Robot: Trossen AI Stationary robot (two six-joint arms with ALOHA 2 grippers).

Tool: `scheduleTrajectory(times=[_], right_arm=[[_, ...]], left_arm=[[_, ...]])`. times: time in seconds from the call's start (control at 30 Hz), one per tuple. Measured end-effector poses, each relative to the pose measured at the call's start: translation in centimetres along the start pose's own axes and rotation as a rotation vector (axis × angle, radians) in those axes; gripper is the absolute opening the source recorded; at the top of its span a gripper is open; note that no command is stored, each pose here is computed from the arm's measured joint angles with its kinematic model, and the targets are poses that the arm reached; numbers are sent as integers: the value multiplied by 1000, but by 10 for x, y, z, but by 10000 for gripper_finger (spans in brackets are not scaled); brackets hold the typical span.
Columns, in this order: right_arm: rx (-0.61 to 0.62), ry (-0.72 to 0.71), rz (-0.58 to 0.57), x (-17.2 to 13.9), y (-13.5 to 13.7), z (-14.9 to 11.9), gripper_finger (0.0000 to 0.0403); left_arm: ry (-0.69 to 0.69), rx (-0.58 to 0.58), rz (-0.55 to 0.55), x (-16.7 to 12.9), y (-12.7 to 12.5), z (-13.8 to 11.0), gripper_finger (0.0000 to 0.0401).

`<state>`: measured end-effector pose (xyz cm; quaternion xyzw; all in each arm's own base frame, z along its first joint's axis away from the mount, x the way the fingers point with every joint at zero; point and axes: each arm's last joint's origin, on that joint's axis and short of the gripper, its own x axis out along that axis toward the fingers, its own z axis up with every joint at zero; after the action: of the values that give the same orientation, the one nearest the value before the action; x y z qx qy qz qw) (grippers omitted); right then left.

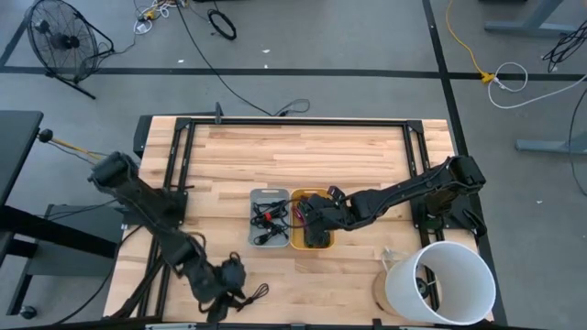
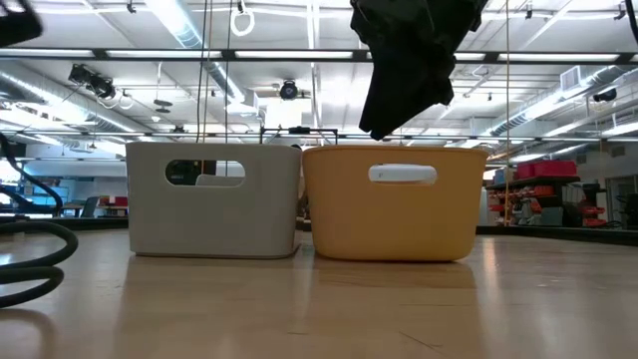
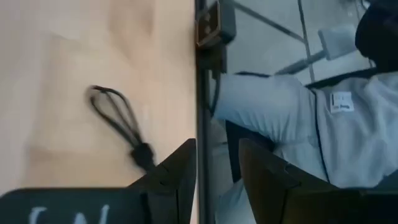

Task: Pick & Place USB Port
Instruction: Put the black charger cable into the gray bin

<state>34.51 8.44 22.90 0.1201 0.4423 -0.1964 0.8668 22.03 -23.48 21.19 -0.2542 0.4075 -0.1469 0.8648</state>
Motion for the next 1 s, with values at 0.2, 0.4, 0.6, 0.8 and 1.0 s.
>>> scheduleTrajectory(times=[0.2,0.4,0.6,0.8,1.0], right_arm=[[3,-5,5,0,0,1,155],[6,-9,7,0,1,1,154],[9,-17,13,0,1,2,154],[8,-17,13,0,1,2,154],[8,-17,13,0,1,2,154]], left_arm=[[153,12,66,40,-7,-7,124],[309,-21,147,66,-6,-8,124],[268,-33,163,68,-7,2,124],[286,-123,260,66,3,1,124],[291,-151,285,67,6,0,124]])
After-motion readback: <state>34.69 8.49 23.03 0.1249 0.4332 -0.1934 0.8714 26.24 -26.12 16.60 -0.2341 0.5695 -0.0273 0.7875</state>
